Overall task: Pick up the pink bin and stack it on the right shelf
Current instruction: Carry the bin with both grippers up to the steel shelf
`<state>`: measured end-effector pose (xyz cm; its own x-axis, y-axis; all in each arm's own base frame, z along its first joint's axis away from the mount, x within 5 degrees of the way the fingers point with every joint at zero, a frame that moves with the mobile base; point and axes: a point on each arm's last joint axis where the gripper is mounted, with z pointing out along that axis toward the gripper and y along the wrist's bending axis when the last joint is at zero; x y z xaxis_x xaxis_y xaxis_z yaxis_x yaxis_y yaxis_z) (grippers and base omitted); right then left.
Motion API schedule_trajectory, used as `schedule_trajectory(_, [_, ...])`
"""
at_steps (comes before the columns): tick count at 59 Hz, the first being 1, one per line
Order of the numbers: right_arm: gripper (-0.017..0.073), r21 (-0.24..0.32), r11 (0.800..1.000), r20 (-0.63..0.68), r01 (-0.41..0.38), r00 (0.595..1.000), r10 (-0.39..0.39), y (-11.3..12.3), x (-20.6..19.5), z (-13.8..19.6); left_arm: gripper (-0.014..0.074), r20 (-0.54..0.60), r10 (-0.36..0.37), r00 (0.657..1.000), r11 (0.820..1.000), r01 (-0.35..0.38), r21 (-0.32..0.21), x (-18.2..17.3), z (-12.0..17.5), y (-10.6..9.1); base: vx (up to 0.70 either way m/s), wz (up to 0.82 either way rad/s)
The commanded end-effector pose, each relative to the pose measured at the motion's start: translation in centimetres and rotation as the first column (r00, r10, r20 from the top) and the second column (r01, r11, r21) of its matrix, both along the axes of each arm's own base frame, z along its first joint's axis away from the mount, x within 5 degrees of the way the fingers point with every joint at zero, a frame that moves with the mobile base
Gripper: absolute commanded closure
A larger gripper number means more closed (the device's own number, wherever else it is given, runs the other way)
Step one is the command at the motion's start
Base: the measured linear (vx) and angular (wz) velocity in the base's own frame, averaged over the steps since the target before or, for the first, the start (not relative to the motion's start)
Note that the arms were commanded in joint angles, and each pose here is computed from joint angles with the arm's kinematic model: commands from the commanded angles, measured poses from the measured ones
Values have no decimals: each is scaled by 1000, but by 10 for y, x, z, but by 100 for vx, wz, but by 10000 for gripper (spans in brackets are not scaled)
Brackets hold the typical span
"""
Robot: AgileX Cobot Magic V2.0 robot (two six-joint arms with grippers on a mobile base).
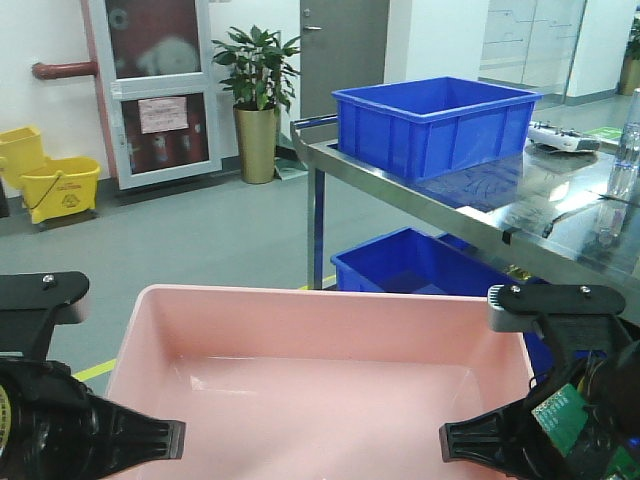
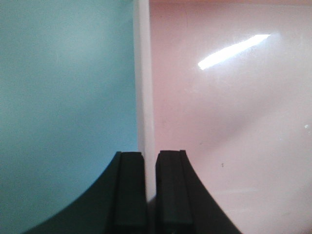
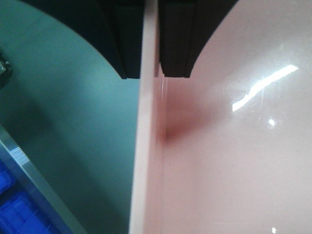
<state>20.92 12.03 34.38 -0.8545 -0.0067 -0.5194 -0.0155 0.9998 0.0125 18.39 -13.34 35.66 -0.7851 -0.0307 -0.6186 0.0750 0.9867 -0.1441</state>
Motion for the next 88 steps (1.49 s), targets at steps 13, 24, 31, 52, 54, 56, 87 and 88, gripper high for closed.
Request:
schedule_trajectory(13, [561, -31, 1000, 97, -5, 995, 8, -7, 2, 16, 537, 109, -13, 994, 999, 18, -43, -1, 20, 3, 46, -15])
schedule_trajectory(24, [561, -31, 1000, 97, -5, 995, 8, -7, 2, 16, 537, 109, -13, 994, 999, 18, -43, -1, 20, 3, 48, -16])
schedule_trajectory(31, [561, -30, 1000, 97, -6, 995, 8, -7, 2, 16, 537, 109, -13, 994, 999, 18, -43, -1, 20, 3, 47, -19])
schedule_trajectory(52, [561, -30, 1000, 98, -6, 995, 9, -7, 2, 16, 537, 110, -13, 994, 999, 18, -42, -1, 20, 3, 42, -31])
schedule_trajectory(54, [561, -30, 1000, 98, -6, 995, 9, -7, 2, 16, 537, 110, -13, 994, 999, 18, -42, -1, 20, 3, 38, -45])
schedule_trajectory(56, [561, -30, 1000, 98, -6, 995, 9, -7, 2, 16, 537, 110, -13, 994, 999, 18, -42, -1, 20, 3, 37, -47])
schedule_trajectory(87, [561, -30, 1000, 98, -6, 995, 9, -7, 2, 16, 537, 110, -13, 994, 999, 18, -42, -1, 20, 3, 32, -70])
schedule_trajectory(88, [561, -30, 1000, 98, -6, 995, 9, -7, 2, 16, 537, 110, -13, 994, 999, 18, -42, -1, 20, 3, 26, -75])
